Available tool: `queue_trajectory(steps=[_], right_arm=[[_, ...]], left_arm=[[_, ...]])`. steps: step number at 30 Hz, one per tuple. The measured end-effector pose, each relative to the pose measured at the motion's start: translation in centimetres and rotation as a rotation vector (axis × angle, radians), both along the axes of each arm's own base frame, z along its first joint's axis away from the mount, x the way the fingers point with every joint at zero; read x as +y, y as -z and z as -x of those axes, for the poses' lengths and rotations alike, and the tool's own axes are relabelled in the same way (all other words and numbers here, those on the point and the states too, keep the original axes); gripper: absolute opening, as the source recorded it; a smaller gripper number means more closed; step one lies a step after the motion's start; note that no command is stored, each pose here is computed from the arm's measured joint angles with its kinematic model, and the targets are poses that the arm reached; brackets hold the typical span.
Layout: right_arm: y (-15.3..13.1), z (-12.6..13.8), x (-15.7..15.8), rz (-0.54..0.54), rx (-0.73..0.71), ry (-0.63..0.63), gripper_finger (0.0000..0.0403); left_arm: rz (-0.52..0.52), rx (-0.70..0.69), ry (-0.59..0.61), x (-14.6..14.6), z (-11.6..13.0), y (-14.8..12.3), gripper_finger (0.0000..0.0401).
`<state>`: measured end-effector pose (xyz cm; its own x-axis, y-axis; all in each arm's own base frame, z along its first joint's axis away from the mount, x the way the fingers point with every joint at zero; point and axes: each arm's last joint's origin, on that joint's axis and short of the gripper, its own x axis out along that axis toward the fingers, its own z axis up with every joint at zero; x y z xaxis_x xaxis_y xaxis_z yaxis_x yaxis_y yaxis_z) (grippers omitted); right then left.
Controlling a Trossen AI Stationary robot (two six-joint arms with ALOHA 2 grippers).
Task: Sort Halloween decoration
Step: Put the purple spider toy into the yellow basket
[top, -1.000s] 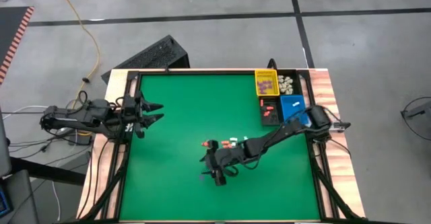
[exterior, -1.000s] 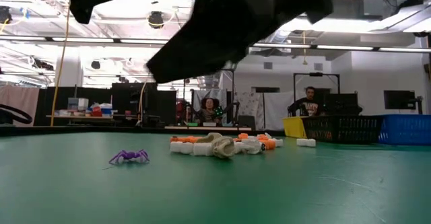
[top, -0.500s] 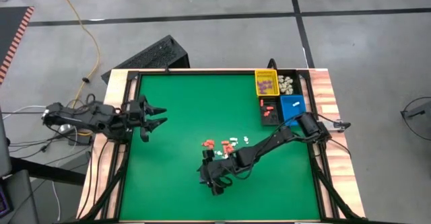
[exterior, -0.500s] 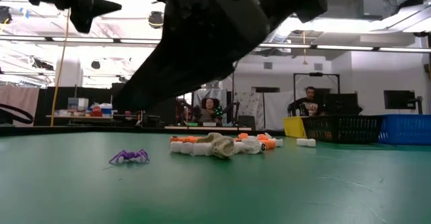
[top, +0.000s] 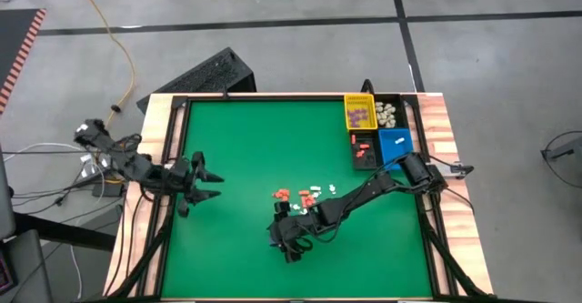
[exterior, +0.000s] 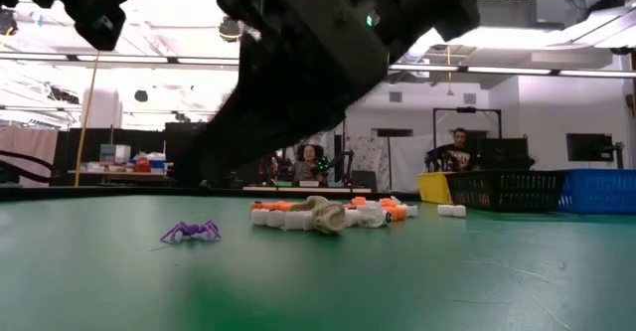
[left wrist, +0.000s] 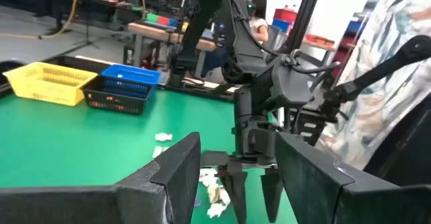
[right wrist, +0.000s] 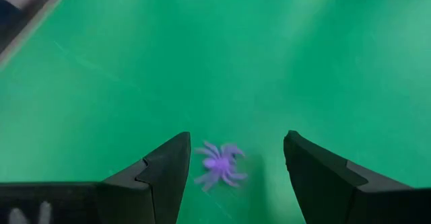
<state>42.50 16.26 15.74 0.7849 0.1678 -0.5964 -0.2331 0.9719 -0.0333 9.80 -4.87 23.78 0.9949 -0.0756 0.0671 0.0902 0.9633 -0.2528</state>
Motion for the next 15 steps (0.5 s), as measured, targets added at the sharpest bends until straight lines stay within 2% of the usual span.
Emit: queue_trajectory(steps=[8,15], right_arm=[[2.4,-0.4,0.3,-0.015,0.029,0.016,0.0260],[4.0,-0.6,0.5,-0.045,0.051,0.061,0.0260]], left_arm=[[-0.051,0.001,-0.022,-1.1,1.0,0.0,0.0180],[-0.049,0.026,-0.052,-1.3,1.2,0.2,0.0180]])
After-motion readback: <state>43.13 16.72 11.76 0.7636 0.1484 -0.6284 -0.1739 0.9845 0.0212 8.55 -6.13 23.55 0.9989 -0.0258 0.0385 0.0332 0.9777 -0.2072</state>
